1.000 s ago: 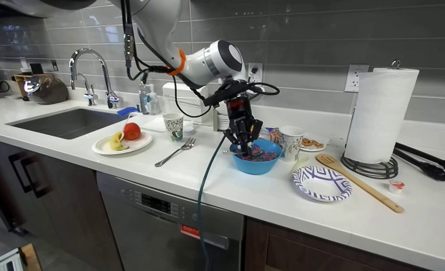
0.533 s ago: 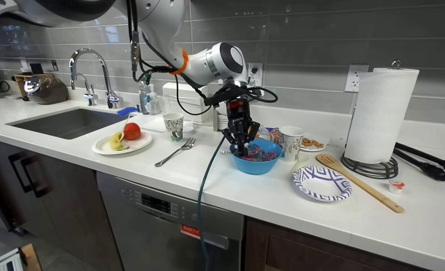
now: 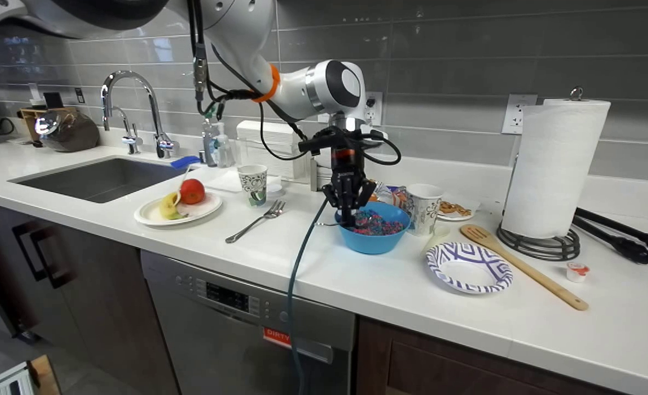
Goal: Transfer a spoonful of contents from the blue bowl to the right cup
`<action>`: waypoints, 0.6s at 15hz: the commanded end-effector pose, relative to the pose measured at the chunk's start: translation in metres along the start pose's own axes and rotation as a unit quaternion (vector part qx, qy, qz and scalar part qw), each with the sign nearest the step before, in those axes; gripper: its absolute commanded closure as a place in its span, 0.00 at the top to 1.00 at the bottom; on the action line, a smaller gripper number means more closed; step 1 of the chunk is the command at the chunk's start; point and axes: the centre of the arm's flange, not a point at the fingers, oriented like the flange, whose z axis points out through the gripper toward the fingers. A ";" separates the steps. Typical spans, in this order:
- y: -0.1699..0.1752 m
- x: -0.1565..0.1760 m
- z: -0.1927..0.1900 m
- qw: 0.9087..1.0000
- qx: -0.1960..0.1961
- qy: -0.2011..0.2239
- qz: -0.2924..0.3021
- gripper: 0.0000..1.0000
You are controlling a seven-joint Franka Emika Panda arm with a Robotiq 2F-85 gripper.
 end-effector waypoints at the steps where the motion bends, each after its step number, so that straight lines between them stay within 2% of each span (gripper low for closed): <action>1: 0.001 -0.001 0.009 0.998 0.056 0.033 0.009 0.03; 9: 0.009 -0.003 0.011 0.988 0.119 0.090 0.031 0.03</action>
